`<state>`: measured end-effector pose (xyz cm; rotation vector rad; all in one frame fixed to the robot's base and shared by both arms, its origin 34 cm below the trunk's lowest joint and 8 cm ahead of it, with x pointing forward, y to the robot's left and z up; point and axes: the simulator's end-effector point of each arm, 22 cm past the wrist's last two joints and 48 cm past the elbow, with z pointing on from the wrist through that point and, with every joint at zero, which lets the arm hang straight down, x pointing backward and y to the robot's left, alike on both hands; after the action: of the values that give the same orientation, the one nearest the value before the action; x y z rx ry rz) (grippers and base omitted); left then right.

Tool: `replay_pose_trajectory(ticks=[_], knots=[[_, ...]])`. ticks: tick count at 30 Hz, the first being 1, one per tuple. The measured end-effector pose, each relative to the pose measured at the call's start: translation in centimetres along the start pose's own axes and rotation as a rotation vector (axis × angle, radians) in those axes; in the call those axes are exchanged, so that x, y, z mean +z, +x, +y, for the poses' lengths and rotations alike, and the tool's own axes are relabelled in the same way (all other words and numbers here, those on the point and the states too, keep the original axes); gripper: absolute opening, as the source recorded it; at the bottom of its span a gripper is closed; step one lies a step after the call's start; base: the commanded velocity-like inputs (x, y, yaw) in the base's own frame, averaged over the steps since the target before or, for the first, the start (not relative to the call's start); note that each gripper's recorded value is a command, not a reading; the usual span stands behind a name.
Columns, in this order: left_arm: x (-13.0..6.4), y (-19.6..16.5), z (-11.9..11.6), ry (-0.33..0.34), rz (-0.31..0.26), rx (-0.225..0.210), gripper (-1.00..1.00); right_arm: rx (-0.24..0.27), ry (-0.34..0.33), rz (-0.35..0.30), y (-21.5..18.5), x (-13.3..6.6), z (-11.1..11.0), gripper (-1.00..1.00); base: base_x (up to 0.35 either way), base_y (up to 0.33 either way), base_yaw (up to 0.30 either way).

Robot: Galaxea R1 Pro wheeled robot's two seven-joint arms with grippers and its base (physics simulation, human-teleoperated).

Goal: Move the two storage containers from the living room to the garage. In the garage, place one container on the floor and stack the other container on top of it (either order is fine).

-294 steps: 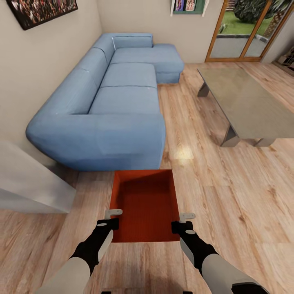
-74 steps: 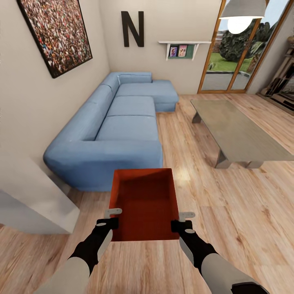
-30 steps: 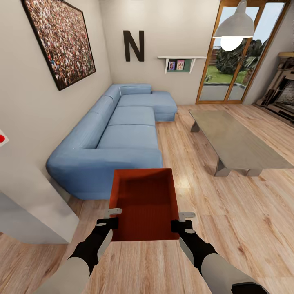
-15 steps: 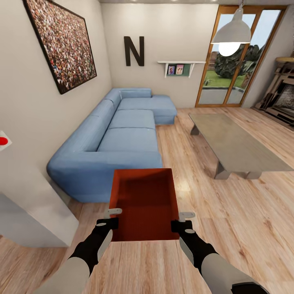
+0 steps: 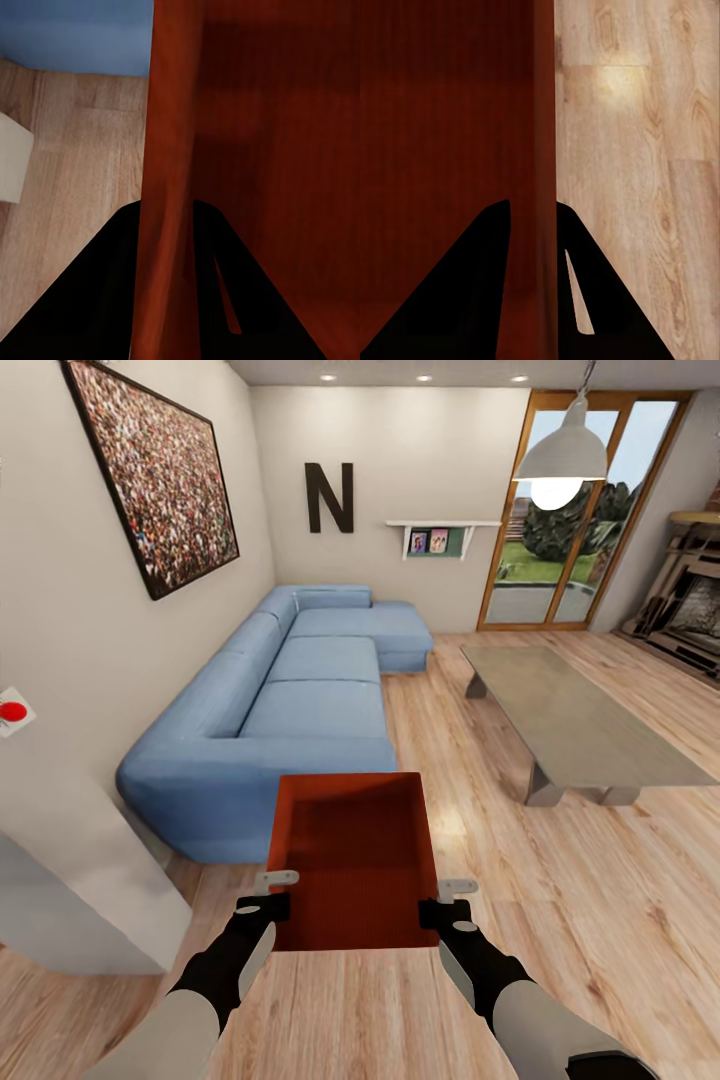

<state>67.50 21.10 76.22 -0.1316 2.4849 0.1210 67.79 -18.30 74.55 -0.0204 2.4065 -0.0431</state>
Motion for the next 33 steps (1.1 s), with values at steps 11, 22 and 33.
replay_pose_trajectory(ticks=[11, 22, 33], knots=[[-0.5, -0.9, 0.0, 0.001, -0.017, -0.002, -1.00, 0.000, 0.000, -0.018, -1.0, -0.5, 0.0, -1.00, 0.000, 0.000, 0.000], [-1.1, -1.8, 0.0, 0.002, -0.035, -0.005, -1.00, 0.000, 0.001, -0.035, -2.0, -0.9, -0.1, -1.00, 0.000, 0.000, 0.000], [-1.7, -2.8, 0.0, 0.004, -0.054, -0.007, -1.00, 0.001, 0.002, -0.055, -3.0, -1.4, -0.1, -1.00, 0.000, 0.000, 0.000]])
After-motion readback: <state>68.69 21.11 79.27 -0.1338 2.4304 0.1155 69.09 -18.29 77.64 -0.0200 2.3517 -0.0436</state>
